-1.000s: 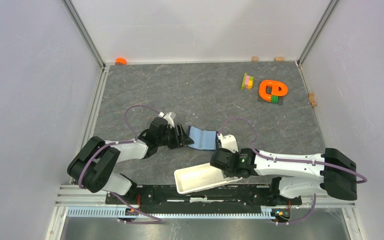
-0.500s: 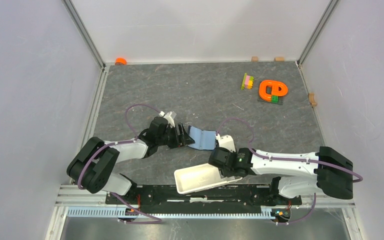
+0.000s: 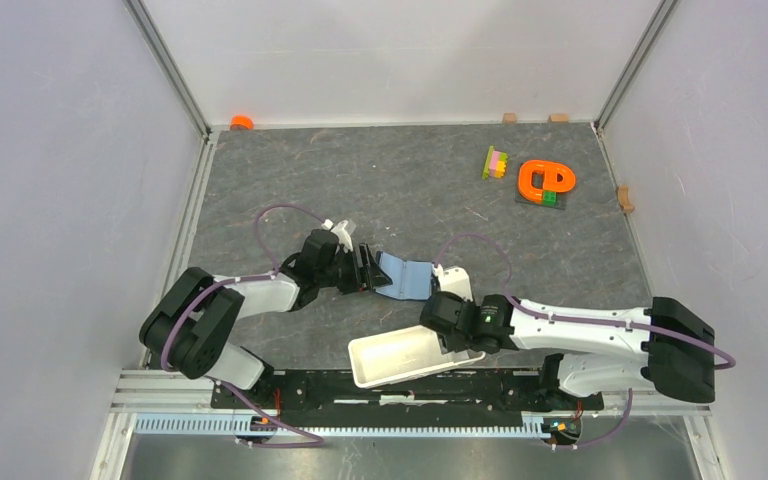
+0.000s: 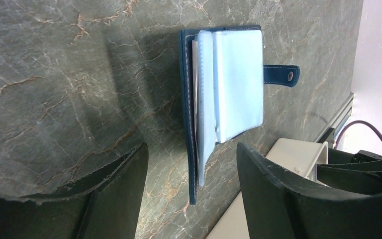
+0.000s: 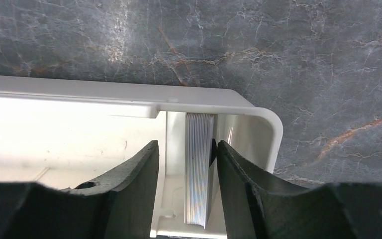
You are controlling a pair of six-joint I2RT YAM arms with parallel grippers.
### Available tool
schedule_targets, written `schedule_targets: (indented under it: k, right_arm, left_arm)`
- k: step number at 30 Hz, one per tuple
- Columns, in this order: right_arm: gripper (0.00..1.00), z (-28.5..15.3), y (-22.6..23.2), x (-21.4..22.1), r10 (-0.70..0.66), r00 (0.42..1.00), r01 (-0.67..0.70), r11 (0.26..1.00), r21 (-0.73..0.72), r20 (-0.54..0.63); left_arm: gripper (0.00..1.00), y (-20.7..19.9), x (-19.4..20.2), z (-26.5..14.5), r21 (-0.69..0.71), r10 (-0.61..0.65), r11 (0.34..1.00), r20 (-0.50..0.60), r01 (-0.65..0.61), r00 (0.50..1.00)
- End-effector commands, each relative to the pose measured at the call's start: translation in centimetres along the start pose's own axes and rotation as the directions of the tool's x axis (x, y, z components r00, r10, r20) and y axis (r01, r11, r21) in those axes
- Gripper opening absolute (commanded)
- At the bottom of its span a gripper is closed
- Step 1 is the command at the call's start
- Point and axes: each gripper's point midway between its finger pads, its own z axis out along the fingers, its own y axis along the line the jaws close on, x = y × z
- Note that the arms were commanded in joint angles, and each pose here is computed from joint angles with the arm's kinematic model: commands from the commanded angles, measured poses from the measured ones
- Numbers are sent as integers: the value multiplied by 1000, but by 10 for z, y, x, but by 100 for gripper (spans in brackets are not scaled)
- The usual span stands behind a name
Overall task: Put the credit cards into the card holder
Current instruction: Pick up the credit card from the storage box.
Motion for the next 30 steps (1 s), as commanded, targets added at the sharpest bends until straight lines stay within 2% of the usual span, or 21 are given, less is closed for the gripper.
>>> schedule_targets:
  k: [1, 15, 30]
  right_arm:
    - [51, -12, 16, -19, 47, 998, -43, 996, -75, 47]
    - [43, -21, 21, -25, 70, 996, -62, 992, -111, 64]
    - [27, -29, 19, -29, 83, 994, -74, 991, -115, 73]
  left_arm:
    - [71, -8, -9, 2, 31, 51, 998, 9, -51, 999]
    - [70, -7, -8, 3, 32, 50, 998, 7, -50, 999]
    - [68, -7, -8, 4, 35, 49, 998, 5, -49, 999]
